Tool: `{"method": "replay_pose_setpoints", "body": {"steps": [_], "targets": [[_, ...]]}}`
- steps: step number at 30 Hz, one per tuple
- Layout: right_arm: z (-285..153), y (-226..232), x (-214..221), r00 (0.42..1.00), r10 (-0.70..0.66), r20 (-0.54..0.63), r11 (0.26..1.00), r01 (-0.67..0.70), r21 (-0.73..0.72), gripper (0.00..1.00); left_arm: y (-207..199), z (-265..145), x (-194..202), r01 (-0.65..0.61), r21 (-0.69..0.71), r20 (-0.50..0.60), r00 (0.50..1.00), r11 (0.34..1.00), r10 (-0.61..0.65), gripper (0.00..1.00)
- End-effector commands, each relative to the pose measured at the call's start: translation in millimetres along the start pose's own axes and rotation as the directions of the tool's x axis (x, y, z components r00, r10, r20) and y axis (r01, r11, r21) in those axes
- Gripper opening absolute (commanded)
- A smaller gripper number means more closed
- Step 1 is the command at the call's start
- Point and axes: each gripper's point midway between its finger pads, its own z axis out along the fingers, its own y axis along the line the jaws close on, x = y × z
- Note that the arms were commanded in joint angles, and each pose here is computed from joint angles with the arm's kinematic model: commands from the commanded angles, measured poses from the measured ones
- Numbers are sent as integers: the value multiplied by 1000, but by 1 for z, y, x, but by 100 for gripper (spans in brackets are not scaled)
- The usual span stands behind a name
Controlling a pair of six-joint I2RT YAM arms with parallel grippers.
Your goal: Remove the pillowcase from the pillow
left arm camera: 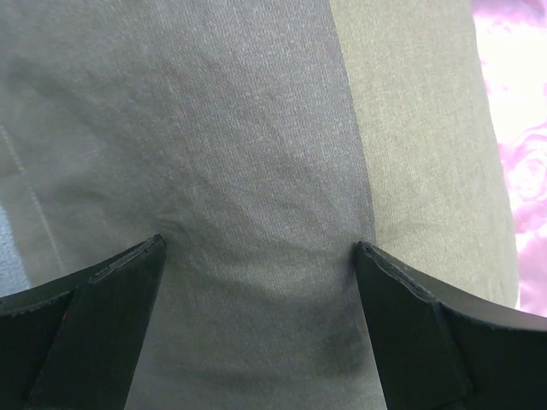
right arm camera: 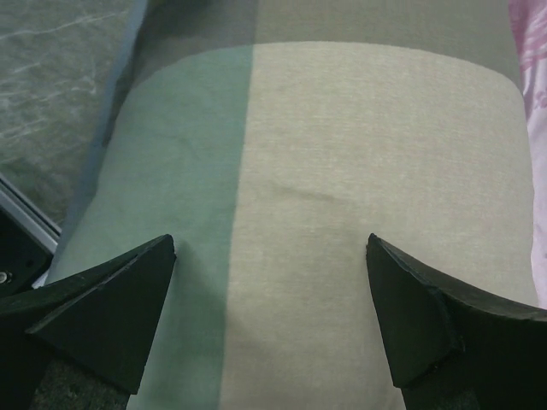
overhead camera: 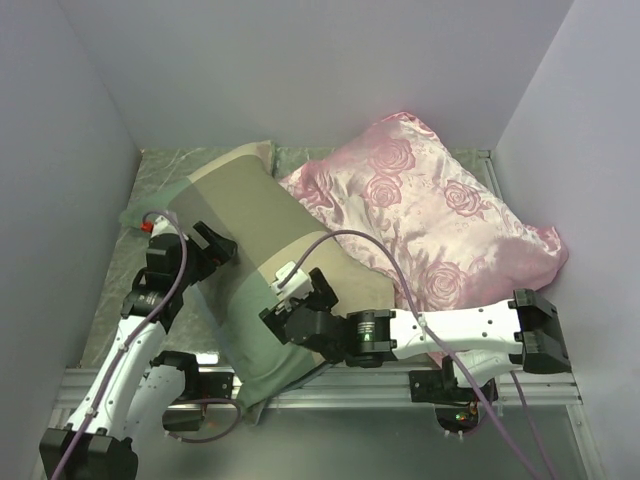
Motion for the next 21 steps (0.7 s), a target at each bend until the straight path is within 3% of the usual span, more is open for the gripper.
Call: {"method": "replay_pose_setpoints", "body": {"steps": [1, 3, 5, 6, 7, 9, 10, 13, 16, 21], "targets": [[-8, 2, -27, 999, -7, 47, 1000, 6, 17, 100, -18, 3, -2, 22, 96, 4, 1000, 995, -22, 99], [-6, 14, -32, 999, -16, 41, 1000, 17, -10, 100, -16, 5, 0, 28, 95, 2, 1000, 995, -28, 98], [-10, 33, -38, 999, -31, 41, 998, 33, -56, 100, -14, 7, 1, 28, 91, 5, 1000, 995, -29, 92], [-6, 40, -31, 998, -60, 20, 997, 61, -48, 100, -15, 7, 1, 26, 96, 3, 1000, 995, -27, 81], [-5, 45, -30, 997, -72, 14, 996, 72, -47, 100, -15, 8, 0, 24, 97, 4, 1000, 995, -24, 81], [-1, 59, -30, 996, -84, -2, 995, 84, -53, 100, -17, 7, -2, 14, 100, 6, 1000, 995, -14, 61], [1, 62, -27, 996, -93, -18, 994, 92, -53, 100, -18, 7, -2, 10, 102, 7, 1000, 995, -11, 45], [7, 76, -18, 992, -117, -56, 991, 113, -69, 100, -21, 4, -6, -2, 110, 15, 1000, 994, 0, 23], [15, 83, -1, 978, -169, -123, 986, 165, -38, 100, -25, 2, -8, -19, 118, 18, 1000, 993, 17, 10], [27, 84, 26, 943, -255, -213, 960, 273, 60, 100, -33, -4, -16, -42, 139, 31, 999, 989, 38, 3]]}}
